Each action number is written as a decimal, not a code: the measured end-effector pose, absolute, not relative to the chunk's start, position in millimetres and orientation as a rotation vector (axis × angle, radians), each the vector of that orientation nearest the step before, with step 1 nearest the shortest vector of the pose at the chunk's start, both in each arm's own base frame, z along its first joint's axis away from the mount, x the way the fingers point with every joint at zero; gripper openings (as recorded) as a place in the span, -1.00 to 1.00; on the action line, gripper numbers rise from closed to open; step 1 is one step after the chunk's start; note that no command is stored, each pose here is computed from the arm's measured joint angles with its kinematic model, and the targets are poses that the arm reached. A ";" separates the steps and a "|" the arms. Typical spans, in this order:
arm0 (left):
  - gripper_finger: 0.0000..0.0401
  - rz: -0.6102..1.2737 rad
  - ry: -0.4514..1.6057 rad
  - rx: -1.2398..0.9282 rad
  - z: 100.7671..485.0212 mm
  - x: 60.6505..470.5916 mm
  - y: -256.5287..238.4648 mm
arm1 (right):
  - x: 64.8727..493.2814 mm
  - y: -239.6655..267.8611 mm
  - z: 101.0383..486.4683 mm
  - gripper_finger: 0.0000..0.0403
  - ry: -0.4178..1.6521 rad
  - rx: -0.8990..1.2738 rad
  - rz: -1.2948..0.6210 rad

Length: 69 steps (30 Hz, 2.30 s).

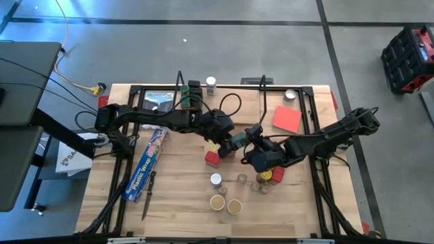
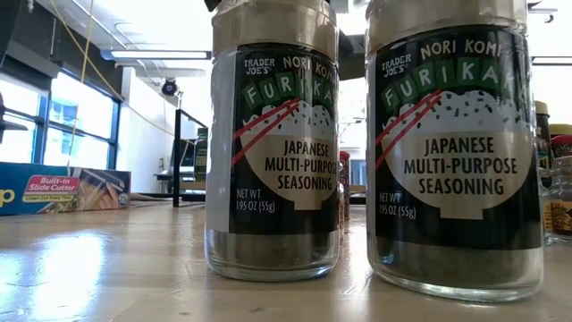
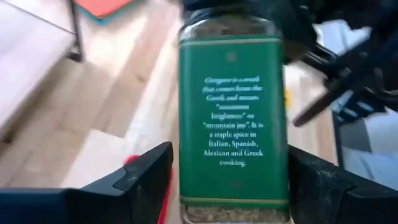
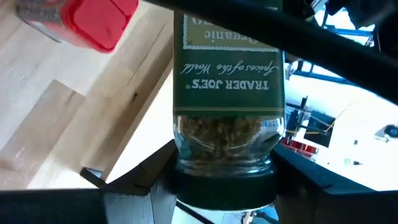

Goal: Shelf spices
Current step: Put the green seasoning bottle on the shelf and align it with the other green seasoning bottles

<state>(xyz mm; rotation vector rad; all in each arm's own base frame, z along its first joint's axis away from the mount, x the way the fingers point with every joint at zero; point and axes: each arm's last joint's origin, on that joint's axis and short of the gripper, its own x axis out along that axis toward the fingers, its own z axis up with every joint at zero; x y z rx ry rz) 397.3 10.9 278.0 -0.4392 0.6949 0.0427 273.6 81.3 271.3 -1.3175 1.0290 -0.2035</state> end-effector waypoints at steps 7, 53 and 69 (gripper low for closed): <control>0.31 -0.044 0.619 -0.325 282.5 403.4 4.4 | 276.4 88.4 273.5 -0.04 0.982 -1.363 -0.161; -0.05 0.158 0.237 -0.047 279.7 300.1 -74.6 | 184.7 45.0 281.5 0.30 0.192 -0.259 -0.003; -0.05 0.194 -0.091 0.010 238.2 306.0 -92.5 | 288.5 40.6 273.5 0.30 -0.014 0.005 0.181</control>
